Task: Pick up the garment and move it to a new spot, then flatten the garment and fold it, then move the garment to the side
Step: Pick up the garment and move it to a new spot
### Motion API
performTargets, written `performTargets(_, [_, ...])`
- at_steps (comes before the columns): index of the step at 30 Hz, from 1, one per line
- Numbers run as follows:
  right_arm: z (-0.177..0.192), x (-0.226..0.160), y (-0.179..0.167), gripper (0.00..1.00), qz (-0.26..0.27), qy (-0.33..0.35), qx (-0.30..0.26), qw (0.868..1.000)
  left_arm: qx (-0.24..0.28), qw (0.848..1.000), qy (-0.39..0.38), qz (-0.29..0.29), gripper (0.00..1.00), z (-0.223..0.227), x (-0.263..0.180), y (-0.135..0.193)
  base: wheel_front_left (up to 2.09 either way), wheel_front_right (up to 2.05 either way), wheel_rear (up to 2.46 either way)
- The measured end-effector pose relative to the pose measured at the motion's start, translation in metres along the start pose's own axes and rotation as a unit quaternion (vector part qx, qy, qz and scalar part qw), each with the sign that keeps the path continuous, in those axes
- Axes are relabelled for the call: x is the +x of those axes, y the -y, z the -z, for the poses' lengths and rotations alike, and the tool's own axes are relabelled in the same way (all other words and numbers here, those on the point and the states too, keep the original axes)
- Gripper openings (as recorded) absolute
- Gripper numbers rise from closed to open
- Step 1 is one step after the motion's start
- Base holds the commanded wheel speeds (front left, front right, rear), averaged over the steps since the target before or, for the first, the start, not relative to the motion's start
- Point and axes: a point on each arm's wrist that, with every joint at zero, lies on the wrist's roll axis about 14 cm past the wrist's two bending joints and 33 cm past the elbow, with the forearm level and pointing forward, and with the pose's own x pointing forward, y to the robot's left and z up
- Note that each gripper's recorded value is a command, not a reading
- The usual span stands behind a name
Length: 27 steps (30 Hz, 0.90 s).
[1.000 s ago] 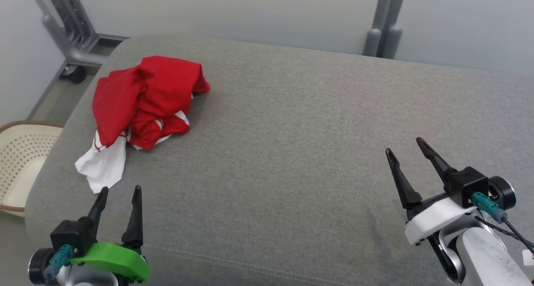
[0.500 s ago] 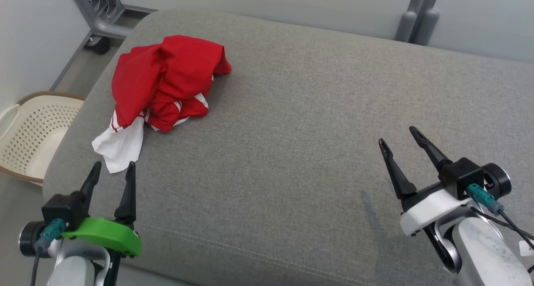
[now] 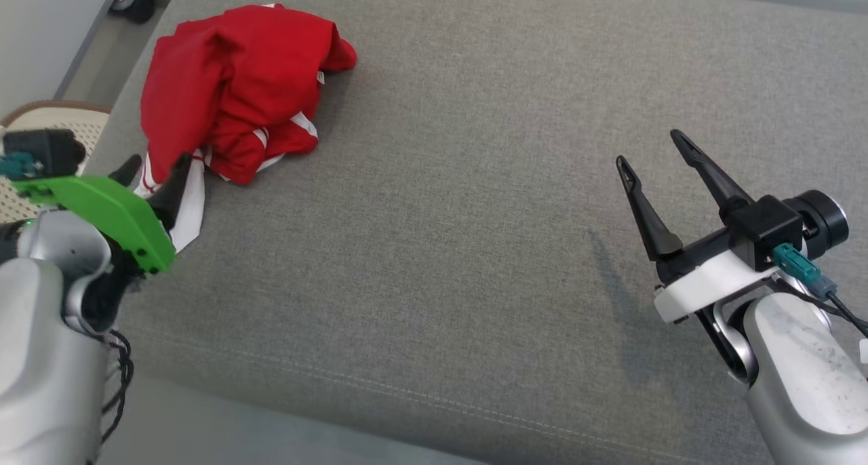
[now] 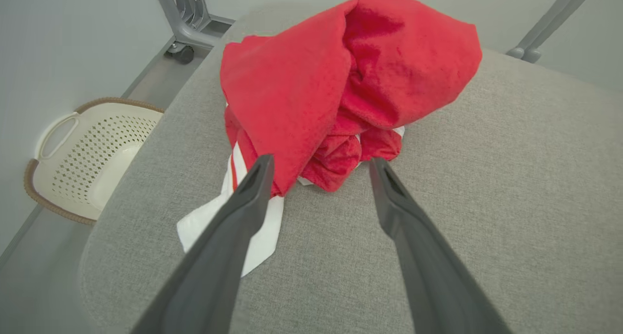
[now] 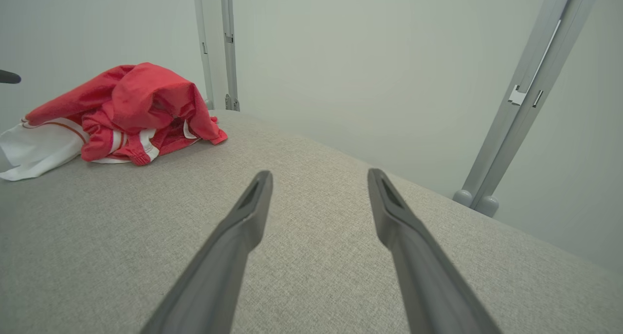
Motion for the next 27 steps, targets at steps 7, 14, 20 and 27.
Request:
performTargets(7, [0.017,0.007,0.012,1.00,0.006,-0.009,0.009,1.000,-0.024,0.996,-0.076,-0.030,1.00,0.004,0.019,-0.031,0.00,0.00,0.00])
performTargets(14, [0.034,0.013,0.031,1.00,0.017,-0.017,0.010,1.000,-0.046,0.989,-0.136,-0.028,1.00,0.027,0.043,-0.030,0.00,0.00,0.00])
performTargets(20, [0.046,0.012,0.044,1.00,0.030,-0.026,0.012,0.999,-0.049,0.982,-0.177,-0.036,1.00,0.051,0.059,-0.033,0.00,0.00,0.00])
performTargets(27, [0.053,0.006,0.061,1.00,0.050,-0.033,0.007,0.998,-0.019,0.976,-0.204,-0.067,0.00,0.065,0.070,-0.055,0.00,0.00,0.00])
